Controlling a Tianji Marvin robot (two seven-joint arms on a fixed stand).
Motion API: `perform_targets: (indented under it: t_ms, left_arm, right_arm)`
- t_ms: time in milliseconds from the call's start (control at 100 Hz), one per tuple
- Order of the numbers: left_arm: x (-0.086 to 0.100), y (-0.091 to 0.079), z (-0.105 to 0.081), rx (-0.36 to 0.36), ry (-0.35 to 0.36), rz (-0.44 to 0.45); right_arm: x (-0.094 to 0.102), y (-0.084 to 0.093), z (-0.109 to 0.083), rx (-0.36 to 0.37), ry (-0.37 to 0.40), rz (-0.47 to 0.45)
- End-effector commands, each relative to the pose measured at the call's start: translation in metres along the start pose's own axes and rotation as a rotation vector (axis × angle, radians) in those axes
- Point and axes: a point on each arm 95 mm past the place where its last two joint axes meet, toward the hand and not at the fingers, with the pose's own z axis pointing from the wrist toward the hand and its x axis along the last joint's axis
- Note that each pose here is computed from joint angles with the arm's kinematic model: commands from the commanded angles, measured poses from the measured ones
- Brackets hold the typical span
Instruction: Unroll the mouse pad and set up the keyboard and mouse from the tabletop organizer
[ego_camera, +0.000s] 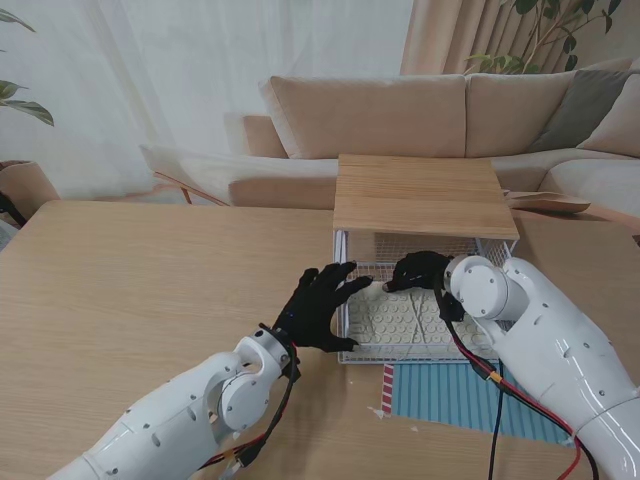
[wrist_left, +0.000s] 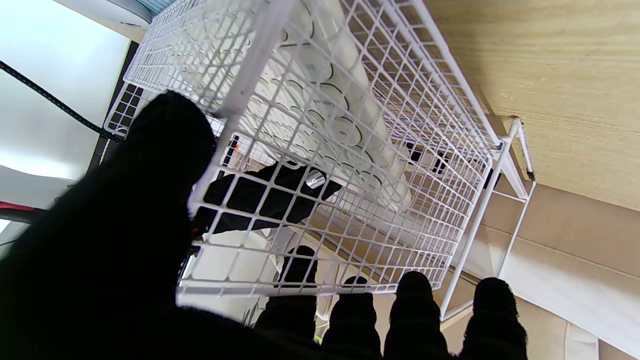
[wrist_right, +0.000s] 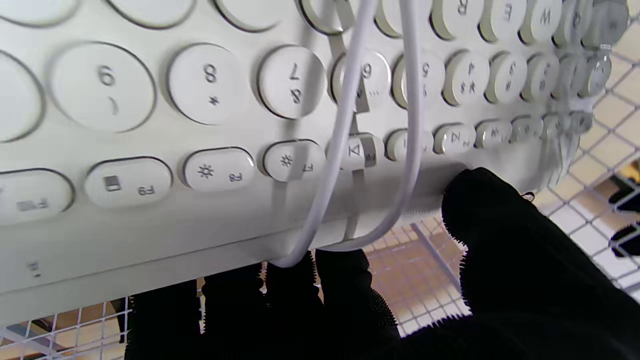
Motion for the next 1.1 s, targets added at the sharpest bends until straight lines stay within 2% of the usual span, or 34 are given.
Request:
perform_targets:
  t_ms: [0,180,430,620,740,890,1090]
  left_arm:
    - [-0.001,0.003,0.000,-0.022,-0.010,0.001]
    - [-0.001,0.003,0.000,-0.026,-0.011,0.003]
    - [-0.002,0.003,0.001,-0.032,-0.018,0.005]
    - [-0.002,0.002,0.001,-0.033,-0.019,0.007]
    - [-0.002,0.001,0.001,-0.029,-0.021,0.006]
    - [-0.002,0.001,0.002,-0.027,-0.019,0.009]
    - [-0.002,0.000,0.001,-0.024,-0.021,0.010]
  right_arm:
    - [0.003,-0.009,-0.001,0.055,0.009,-0.017]
    - [0.003,-0.004,-0.005,0.071,0.020,-0.076]
    - [0.003,0.001,-0.011,0.117,0.031,-0.005]
    - [0.001,0.006,-0.018,0.172,0.060,0.011]
    - [0.000,0.009,-0.022,0.220,0.087,-0.011]
    - [-0.001,0.012,-0.023,0.240,0.124,-0.048]
    - [0.001,0.011,-0.021,0.264,0.134,-0.108]
